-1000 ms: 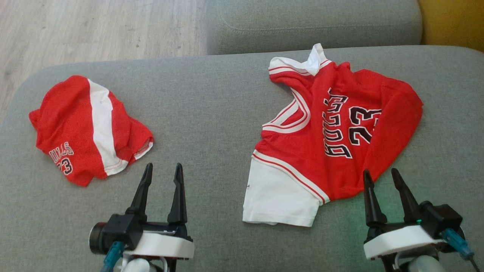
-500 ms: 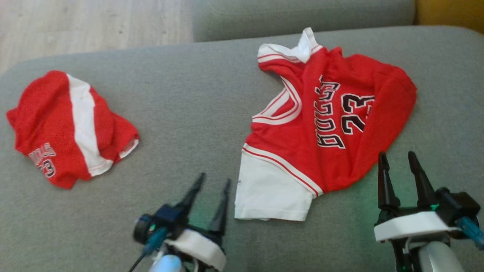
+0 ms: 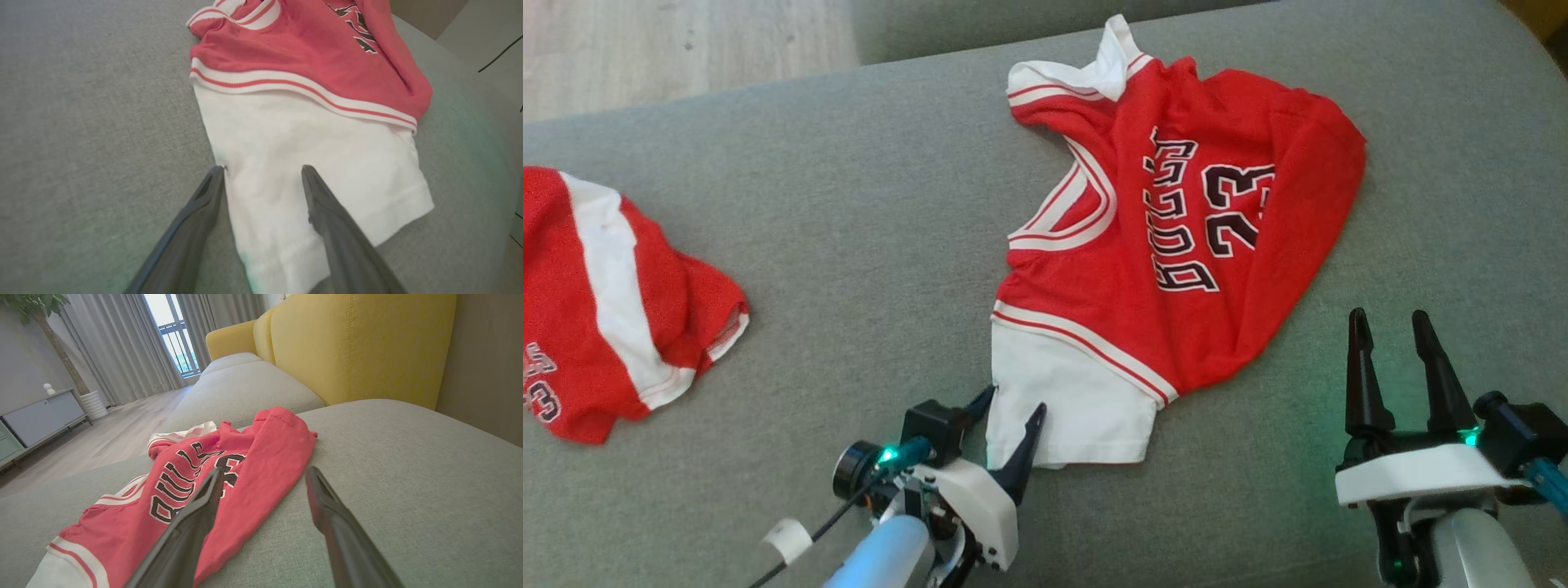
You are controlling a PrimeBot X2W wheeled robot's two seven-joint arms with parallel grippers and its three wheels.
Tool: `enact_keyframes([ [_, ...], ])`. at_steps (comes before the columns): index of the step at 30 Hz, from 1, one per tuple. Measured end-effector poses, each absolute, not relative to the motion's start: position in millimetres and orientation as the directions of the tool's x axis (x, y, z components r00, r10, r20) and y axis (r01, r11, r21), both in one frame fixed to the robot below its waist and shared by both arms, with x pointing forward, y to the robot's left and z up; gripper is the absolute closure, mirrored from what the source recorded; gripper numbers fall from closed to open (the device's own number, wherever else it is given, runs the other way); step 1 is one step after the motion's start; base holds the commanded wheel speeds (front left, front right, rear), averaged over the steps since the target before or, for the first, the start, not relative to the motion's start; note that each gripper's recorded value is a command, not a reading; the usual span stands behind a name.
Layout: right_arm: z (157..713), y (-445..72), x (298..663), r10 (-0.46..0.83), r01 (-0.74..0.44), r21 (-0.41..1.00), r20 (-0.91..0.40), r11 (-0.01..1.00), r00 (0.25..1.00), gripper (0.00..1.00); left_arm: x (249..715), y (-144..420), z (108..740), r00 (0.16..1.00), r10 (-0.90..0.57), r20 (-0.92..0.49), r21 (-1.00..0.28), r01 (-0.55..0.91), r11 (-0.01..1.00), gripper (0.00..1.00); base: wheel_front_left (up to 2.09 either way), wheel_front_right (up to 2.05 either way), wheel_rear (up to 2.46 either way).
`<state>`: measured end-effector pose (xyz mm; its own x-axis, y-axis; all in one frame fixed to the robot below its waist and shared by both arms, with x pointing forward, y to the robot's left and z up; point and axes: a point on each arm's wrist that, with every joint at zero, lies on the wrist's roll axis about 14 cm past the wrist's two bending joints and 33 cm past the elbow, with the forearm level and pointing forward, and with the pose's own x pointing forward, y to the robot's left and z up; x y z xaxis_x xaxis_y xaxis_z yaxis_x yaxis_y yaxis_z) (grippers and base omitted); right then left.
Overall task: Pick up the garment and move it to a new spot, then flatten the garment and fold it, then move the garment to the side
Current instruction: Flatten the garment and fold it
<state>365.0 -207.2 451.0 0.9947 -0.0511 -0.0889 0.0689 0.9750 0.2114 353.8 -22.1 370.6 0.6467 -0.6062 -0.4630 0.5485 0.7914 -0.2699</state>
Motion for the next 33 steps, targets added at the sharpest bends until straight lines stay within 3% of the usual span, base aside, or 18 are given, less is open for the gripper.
enact_keyframes([
  [5, 450, -213, 365, -0.07, 0.088, 0.208, -0.092, 0.974, 0.993, 0.0, 356, -34, 369, 0.609, -0.644, -0.463, -0.294, 0.58, 0.759, 0.0, 0.0, 0.0, 0.0],
  [6, 451, -214, 367, -0.072, 0.089, 0.207, -0.088, 0.974, 0.994, 0.0, 354, -37, 369, 0.599, -0.655, -0.461, -0.305, 0.587, 0.75, 0.25, 0.0, 0.0, 0.0],
  [7, 453, -215, 368, -0.074, 0.089, 0.203, -0.082, 0.975, 0.994, 0.0, 354, -39, 370, 0.593, -0.664, -0.457, -0.31, 0.594, 0.743, 0.74, 0.0, 0.0, 0.0],
  [8, 454, -216, 369, -0.076, 0.09, 0.201, -0.078, 0.975, 0.994, 0.0, 355, -42, 372, 0.59, -0.669, -0.451, -0.309, 0.6, 0.738, 1.0, 0.0, 0.0, 0.0],
  [11, 456, -220, 370, -0.085, 0.098, 0.188, -0.072, 0.977, 0.994, 0.0, 360, -41, 379, 0.625, -0.668, -0.405, -0.312, 0.592, 0.743, 1.0, 0.0, 0.0, 0.0],
  [14, 458, -223, 372, -0.092, 0.102, 0.18, -0.066, 0.978, 0.994, 0.0, 376, -33, 395, 0.717, -0.623, -0.313, -0.293, 0.551, 0.781, 1.0, 0.0, 0.0, 0.0],
  [23, 451, -214, 378, -0.06, 0.073, 0.159, -0.085, 0.985, 0.995, 0.0, 434, 31, 456, 0.927, -0.362, -0.096, -0.282, 0.324, 0.903, 1.0, 0.0, 0.0, 0.0],
  [27, 442, -208, 380, -0.039, 0.056, 0.145, -0.115, 0.988, 0.993, 0.0, 442, 60, 471, 0.961, -0.273, -0.044, -0.288, 0.25, 0.925, 1.0, 0.0, 0.0, 0.0],
  [31, 432, -203, 383, -0.023, 0.043, 0.136, -0.144, 0.99, 0.989, 0.0, 428, 71, 451, 0.961, -0.258, -0.098, -0.289, 0.221, 0.932, 1.0, 0.0, 0.0, 0.0],
  [32, 431, -202, 386, -0.02, 0.04, 0.135, -0.147, 0.99, 0.989, 0.0, 423, 71, 443, 0.956, -0.266, -0.124, -0.29, 0.221, 0.931, 0.54, 0.0, 0.0, 0.0],
  [33, 430, -201, 388, -0.016, 0.037, 0.133, -0.152, 0.99, 0.988, 0.0, 419, 72, 437, 0.953, -0.267, -0.141, -0.287, 0.219, 0.933, 0.0, 0.0, 0.0, 0.0],
])
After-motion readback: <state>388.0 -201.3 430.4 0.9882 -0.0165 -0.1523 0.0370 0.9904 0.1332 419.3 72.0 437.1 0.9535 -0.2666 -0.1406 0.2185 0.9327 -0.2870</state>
